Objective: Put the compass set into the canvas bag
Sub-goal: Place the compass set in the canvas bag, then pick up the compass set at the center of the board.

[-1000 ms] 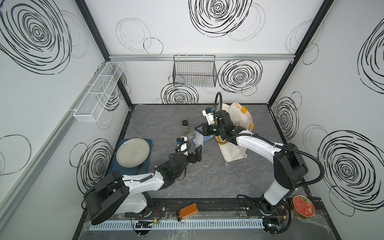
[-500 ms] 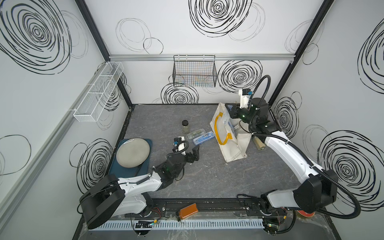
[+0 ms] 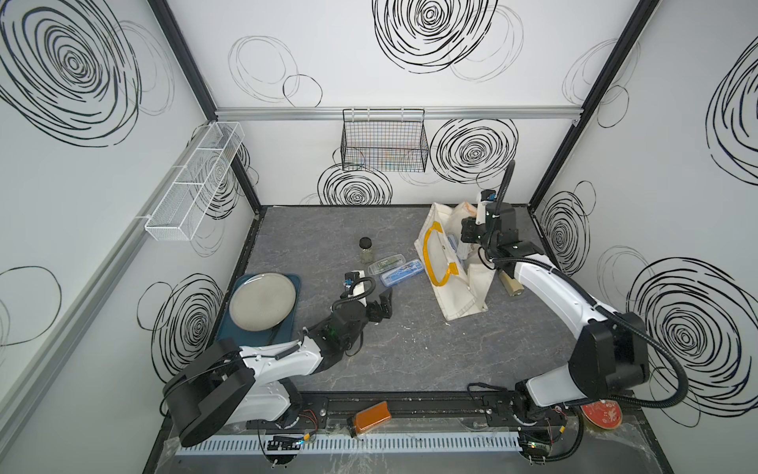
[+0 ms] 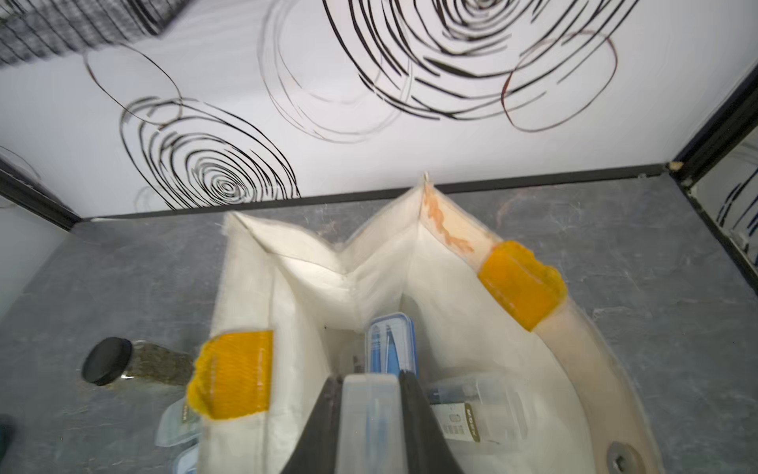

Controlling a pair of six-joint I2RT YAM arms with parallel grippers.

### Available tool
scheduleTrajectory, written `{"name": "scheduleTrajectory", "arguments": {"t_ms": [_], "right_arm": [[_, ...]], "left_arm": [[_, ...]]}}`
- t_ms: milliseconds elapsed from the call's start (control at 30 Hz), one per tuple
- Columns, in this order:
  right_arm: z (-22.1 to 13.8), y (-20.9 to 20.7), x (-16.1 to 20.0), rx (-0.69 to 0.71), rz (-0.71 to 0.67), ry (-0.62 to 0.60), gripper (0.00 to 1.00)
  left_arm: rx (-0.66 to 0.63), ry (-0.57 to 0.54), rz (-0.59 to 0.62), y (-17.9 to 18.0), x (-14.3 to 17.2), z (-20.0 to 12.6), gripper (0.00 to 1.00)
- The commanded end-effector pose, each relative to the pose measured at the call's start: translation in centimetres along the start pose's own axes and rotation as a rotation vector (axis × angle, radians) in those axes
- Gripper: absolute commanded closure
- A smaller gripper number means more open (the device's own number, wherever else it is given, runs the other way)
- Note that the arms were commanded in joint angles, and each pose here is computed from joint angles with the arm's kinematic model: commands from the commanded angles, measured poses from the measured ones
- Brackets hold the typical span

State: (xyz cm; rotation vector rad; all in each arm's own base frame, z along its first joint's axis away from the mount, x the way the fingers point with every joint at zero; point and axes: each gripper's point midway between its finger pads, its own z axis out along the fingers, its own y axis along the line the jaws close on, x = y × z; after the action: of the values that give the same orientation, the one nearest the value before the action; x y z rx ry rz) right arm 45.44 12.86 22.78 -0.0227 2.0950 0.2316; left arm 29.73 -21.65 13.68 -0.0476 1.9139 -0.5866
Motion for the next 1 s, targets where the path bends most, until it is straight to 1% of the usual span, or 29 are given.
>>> {"name": "scheduleTrajectory", "arguments": {"t_ms": [0, 133, 267, 367, 433, 500, 567, 633, 800, 967], "right_arm": [[1.7, -1.4, 2.9, 0.061, -0.011, 0.087, 0.95], [2.8, -1.5, 4.4, 0.073, 0.013, 0.162, 0.93], [2.6, -0.8, 4.0, 0.044, 0.021, 0.181, 0.84], [2.0, -0.2, 3.1, 0.007, 0.025, 0.16, 0.77], [1.3, 0.3, 2.2, -0.015, 0.025, 0.134, 0.7], [0.3, 0.7, 1.2, -0.038, 0.022, 0.099, 0.59], [-0.8, 1.4, 0.3, -0.081, -0.009, 0.056, 0.53], [-2.1, 1.8, -0.5, -0.113, -0.009, 0.015, 0.47], [-4.9, 3.4, -1.5, -0.212, -0.006, -0.054, 0.44], [-6.8, 4.3, -1.3, -0.267, 0.001, -0.081, 0.43]], "left_arm": [[-0.011, -0.005, -0.016, -0.3, -0.8, 0.6, 0.01], [-0.039, 0.038, 0.01, -0.1, 0.0, 1.1, 0.01], [-0.071, 0.115, 0.07, 0.2, 1.2, 1.8, 0.01], [-0.099, 0.173, 0.132, 0.4, 2.1, 2.3, 0.01], [-0.134, 0.202, 0.173, 0.8, 2.4, 2.7, 0.01], [-0.164, 0.229, 0.217, 1.2, 2.6, 3.0, 0.01], [-0.18, 0.255, 0.26, 1.4, 2.7, 3.3, 0.01], [-0.18, 0.282, 0.303, 1.5, 2.8, 3.6, 0.01], [-0.18, 0.349, 0.367, 1.9, 2.8, 5.0, 0.01], [-0.16, 0.455, 0.432, 2.2, 3.5, 7.0, 0.01]]}}
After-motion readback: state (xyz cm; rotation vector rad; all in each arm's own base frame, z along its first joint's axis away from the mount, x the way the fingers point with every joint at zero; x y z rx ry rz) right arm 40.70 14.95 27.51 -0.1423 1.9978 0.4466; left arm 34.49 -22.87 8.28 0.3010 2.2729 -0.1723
